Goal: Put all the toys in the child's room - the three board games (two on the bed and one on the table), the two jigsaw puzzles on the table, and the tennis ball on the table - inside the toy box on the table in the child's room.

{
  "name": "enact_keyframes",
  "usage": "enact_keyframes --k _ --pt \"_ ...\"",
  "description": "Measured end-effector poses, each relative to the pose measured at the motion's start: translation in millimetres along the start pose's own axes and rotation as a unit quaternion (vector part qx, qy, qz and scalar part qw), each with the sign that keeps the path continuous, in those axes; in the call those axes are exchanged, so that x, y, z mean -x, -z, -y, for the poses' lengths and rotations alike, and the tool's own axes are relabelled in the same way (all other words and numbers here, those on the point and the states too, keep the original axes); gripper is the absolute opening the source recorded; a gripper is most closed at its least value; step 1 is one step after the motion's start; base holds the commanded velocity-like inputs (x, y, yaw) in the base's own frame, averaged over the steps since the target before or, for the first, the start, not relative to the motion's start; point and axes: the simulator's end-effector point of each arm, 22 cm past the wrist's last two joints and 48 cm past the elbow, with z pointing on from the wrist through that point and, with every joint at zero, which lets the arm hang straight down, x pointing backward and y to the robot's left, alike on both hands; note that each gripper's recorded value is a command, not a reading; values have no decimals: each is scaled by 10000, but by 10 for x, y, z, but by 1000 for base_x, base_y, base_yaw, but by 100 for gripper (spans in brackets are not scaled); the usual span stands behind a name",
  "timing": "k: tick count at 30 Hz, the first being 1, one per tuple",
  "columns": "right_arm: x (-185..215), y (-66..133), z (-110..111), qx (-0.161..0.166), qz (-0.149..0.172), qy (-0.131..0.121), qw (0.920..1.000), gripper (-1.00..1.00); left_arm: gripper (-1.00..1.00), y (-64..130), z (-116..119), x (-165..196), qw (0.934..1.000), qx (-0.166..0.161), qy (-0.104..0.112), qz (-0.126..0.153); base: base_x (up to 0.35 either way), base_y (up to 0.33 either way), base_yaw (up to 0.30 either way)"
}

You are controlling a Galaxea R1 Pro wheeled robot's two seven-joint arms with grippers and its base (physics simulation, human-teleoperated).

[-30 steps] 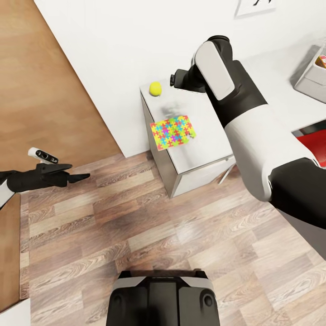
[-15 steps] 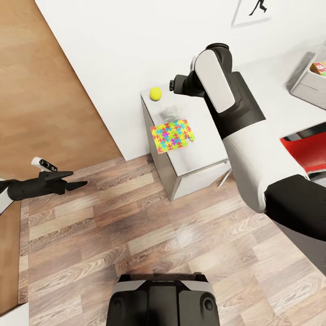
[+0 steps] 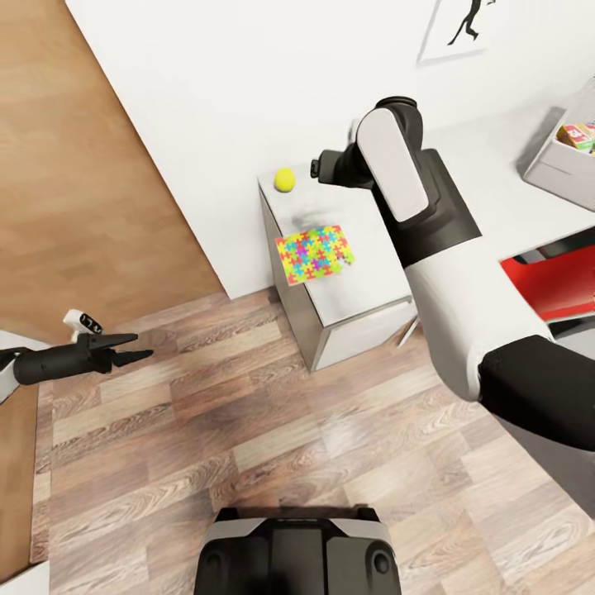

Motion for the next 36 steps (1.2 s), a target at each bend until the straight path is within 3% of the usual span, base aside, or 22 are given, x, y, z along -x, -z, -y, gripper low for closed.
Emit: enact_keyframes --k 5,15,22,24,28,30,33,36 --pt "19 71 3 45 -8 -6 10000 100 100 74 -180 -80 9992 350 -170 -100 0 0 0" --pt "114 185 31 83 47 -122 9999 100 100 189 -437 -196 9966 802 -134 -158 0 0 0" --pt "85 220 35 76 28 -126 9999 100 100 77 -719 -379 9905 1293 -142 -440 0 0 0" --pt "78 231 37 72 24 -125 9999 100 100 74 -847 -419 9866 1550 -140 -492 0 0 0" --pt "68 250 43 55 23 -123 9999 100 100 114 -1215 -487 9727 2263 -131 -498 0 0 0" --pt "82 270 41 53 38 -123 9999 100 100 92 -1306 -509 9683 2442 -140 -503 0 0 0" --pt "100 298 42 43 58 -117 9999 100 100 22 -1576 -584 9547 2928 -152 -518 0 0 0" --pt "125 332 39 39 82 -114 9999 100 100 5 -1725 -622 9452 3222 -175 -503 0 0 0"
